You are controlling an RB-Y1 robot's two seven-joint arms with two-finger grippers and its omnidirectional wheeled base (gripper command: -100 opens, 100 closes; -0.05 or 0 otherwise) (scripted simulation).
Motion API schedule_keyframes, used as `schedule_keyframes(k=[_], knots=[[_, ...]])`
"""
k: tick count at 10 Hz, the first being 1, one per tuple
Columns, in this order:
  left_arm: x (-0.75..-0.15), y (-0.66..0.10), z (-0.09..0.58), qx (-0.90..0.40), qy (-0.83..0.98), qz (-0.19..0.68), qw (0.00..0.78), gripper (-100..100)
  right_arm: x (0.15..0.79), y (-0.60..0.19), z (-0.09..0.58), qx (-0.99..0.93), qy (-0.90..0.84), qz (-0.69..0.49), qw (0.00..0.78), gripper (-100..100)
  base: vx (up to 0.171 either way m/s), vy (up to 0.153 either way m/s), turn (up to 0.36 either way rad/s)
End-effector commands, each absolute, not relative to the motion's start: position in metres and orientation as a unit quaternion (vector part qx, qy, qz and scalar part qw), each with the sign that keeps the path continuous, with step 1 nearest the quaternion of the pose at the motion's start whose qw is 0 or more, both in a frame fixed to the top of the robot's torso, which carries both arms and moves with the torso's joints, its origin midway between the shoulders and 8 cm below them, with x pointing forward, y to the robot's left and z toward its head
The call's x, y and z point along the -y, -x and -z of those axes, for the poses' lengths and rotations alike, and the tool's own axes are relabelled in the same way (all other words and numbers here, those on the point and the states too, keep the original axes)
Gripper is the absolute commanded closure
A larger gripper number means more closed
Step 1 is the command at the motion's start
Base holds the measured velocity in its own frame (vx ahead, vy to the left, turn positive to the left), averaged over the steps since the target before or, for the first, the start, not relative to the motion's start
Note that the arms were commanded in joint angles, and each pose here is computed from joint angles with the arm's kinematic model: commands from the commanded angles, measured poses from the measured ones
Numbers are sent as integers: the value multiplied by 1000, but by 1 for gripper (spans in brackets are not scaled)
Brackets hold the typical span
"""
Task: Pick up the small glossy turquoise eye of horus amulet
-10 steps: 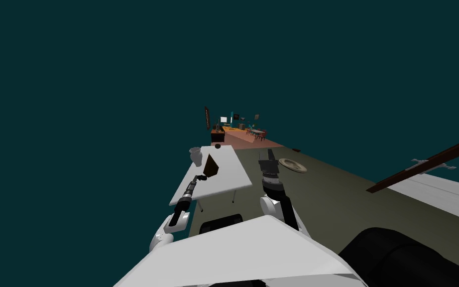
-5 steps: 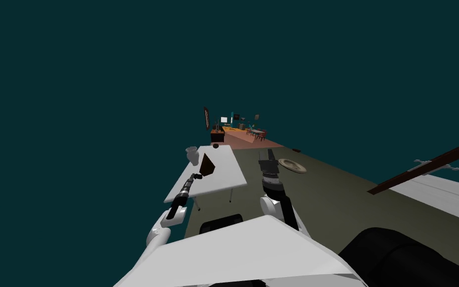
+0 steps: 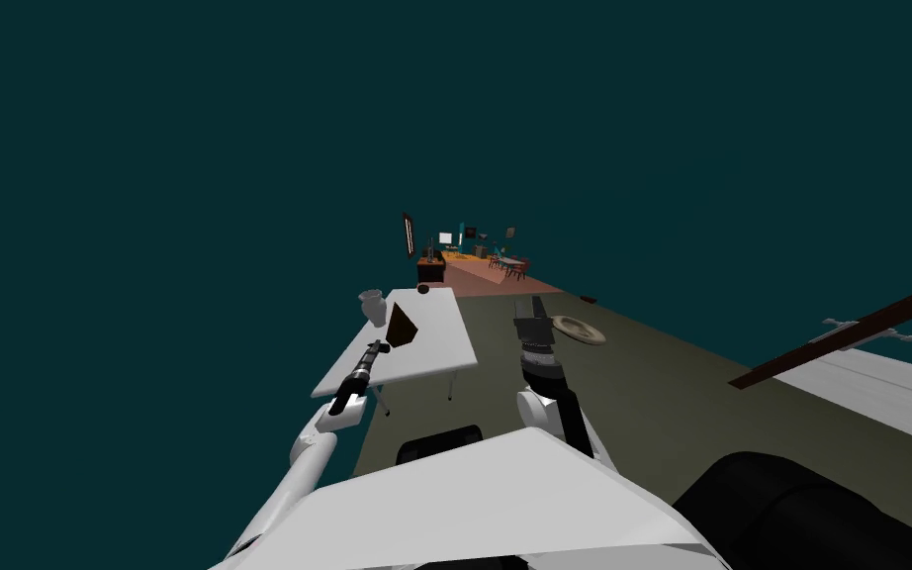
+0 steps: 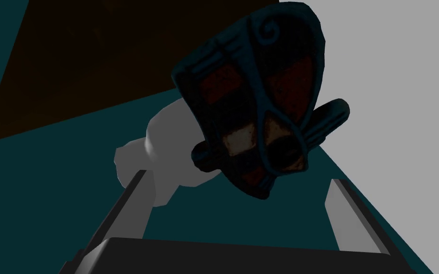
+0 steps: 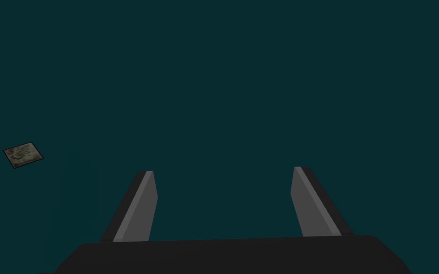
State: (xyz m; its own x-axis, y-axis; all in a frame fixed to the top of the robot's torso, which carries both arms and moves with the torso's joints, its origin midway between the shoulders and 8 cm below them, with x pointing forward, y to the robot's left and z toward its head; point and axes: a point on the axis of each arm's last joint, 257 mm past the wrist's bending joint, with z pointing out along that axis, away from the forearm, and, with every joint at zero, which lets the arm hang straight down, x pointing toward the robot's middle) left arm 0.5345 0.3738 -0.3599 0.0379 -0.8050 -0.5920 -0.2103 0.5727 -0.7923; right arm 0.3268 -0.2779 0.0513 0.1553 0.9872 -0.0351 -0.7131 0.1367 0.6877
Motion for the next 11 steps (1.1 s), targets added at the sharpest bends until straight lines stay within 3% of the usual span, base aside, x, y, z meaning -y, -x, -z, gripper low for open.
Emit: schedule_keyframes(k=[1, 11], knots=[[-390, -545, 358, -652, 403, 231, 599, -100, 278, -327, -51, -253, -271, -599, 710, 0, -32, -135, 9], [-436, -569, 357, -669, 455, 176, 560, -100, 278, -327, -51, -253, -271, -599, 710, 0, -21, -89, 1]])
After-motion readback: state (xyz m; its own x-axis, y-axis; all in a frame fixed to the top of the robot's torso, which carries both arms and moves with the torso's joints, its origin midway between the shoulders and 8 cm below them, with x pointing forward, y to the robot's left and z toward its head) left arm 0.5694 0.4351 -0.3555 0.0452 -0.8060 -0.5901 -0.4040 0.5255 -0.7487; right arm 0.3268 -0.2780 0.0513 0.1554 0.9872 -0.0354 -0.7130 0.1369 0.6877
